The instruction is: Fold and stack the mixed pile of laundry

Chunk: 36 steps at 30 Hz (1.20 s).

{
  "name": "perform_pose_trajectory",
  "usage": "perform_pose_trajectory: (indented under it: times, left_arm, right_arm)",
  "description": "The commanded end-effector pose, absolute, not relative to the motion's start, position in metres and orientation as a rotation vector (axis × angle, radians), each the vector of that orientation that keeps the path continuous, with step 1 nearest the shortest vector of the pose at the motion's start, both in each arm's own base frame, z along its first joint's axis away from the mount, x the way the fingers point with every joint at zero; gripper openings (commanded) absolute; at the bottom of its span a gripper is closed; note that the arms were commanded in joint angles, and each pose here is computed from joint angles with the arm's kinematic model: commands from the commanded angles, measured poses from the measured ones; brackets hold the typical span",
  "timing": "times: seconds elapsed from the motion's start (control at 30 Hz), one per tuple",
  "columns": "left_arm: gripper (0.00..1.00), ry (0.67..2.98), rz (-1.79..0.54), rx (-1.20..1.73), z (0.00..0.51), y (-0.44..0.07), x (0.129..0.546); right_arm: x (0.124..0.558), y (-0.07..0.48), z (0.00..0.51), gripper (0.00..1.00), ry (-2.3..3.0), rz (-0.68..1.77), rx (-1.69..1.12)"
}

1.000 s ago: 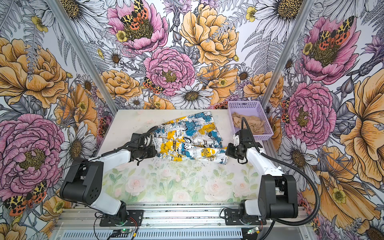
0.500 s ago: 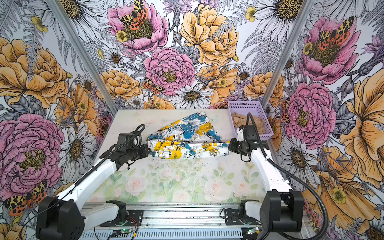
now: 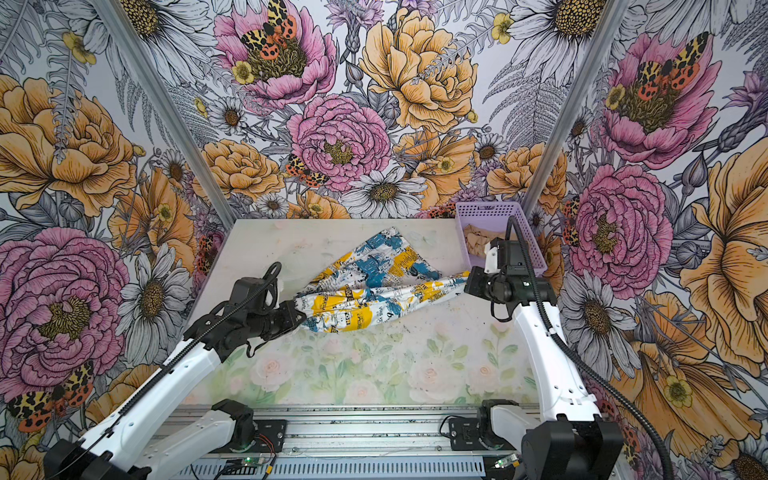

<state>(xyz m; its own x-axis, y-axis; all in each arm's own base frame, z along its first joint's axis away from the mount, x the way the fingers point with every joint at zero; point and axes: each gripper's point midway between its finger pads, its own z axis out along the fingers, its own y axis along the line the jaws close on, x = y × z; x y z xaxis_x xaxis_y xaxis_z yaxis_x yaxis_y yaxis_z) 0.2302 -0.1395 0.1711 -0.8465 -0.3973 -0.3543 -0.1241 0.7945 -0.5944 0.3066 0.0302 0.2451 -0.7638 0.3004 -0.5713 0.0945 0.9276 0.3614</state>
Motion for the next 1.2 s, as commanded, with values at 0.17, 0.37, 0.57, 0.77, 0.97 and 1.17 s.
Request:
perform_pose_trajectory:
  times: [0.17,0.37,0.57,0.77,0.97,1.17]
  left_arm:
    - [0.0,2.537,-0.728,-0.685,0.146,-0.123,0.214]
    - [0.0,2.545,-0.644,-0.786,0.123,-0.108,0.215]
    - [0.0,2.519,-0.663,-0.843,0.103,-0.1,0.229]
    - [0.0,2.536,-0.663,-0.845,0.088,-0.098,0.239]
    - [0.0,2.527,-0.65,-0.843,0.087,-0.094,0.252]
    - [0.0,2.532,-0.637,-0.869,0.071,-0.087,0.258]
  right_arm:
    - [0.346,0.042,0.286,0.0,2.373,0.35,0.15]
    - [0.412,0.076,0.28,0.0,2.396,0.316,0.018]
    - [0.476,0.098,0.256,0.0,2.425,0.271,-0.031]
    - [0.516,0.12,0.233,0.0,2.447,0.274,-0.048]
    - [0.541,0.131,0.216,0.0,2.454,0.282,-0.047]
    - [0.559,0.143,0.204,0.0,2.454,0.296,-0.056]
